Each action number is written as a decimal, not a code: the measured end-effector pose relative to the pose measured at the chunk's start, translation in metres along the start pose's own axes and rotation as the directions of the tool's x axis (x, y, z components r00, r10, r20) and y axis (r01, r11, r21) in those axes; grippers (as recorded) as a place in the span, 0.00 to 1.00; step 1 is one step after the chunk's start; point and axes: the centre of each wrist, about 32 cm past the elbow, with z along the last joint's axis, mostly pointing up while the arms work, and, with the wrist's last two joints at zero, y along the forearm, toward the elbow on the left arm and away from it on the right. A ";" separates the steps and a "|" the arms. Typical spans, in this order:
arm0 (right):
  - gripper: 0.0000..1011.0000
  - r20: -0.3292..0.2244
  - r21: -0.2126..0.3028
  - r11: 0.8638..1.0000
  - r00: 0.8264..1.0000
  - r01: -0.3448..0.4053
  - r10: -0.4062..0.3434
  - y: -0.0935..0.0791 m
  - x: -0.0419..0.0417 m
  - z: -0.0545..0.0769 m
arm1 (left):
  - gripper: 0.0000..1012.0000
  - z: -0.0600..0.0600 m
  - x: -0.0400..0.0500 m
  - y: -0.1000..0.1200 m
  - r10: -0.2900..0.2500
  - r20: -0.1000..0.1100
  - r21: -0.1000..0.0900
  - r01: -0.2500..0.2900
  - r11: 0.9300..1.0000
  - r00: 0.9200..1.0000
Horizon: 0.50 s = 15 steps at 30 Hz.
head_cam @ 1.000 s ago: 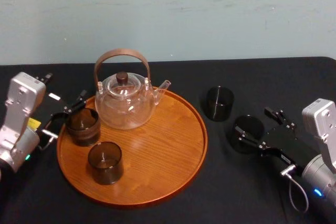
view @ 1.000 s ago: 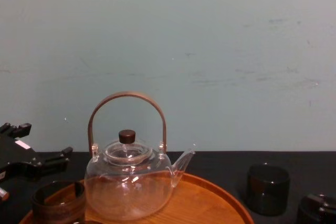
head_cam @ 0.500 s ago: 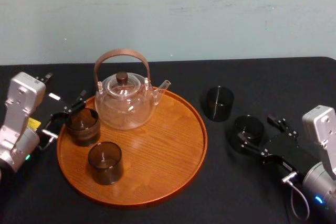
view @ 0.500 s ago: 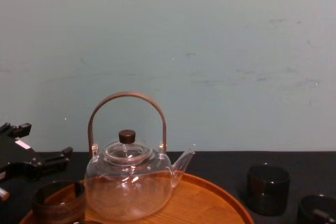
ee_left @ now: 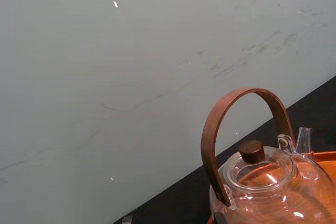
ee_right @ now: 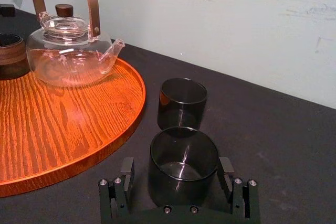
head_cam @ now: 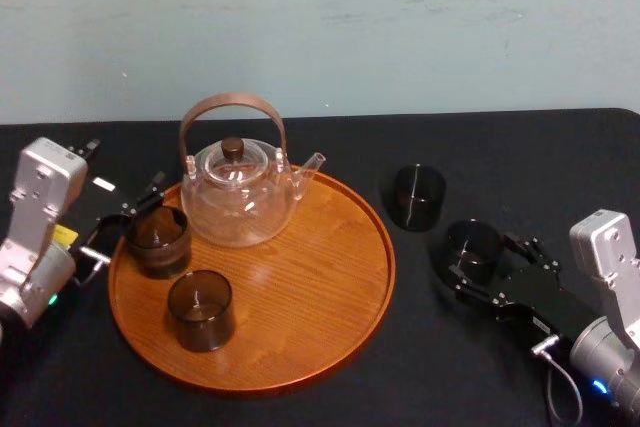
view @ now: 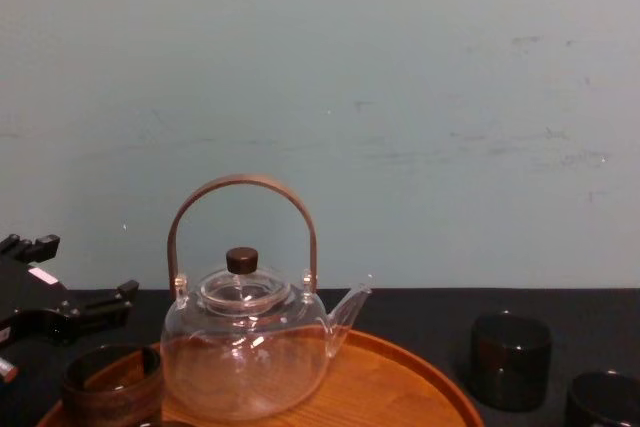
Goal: Pick up the glass from the table and place it on the tray.
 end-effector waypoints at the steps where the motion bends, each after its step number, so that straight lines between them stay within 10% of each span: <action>1: 1.00 -0.001 -0.001 1.000 1.000 0.000 0.000 0.000 0.0001 0.000 | 0.99 0.000 0.0000 0.000 0.000 0.000 0.000 0.000 1.000 1.000; 15: 1.00 -0.014 -0.003 1.000 1.000 0.003 -0.003 -0.001 -0.0003 -0.004 | 0.99 0.000 0.0000 0.000 0.000 0.000 0.000 0.000 1.000 1.000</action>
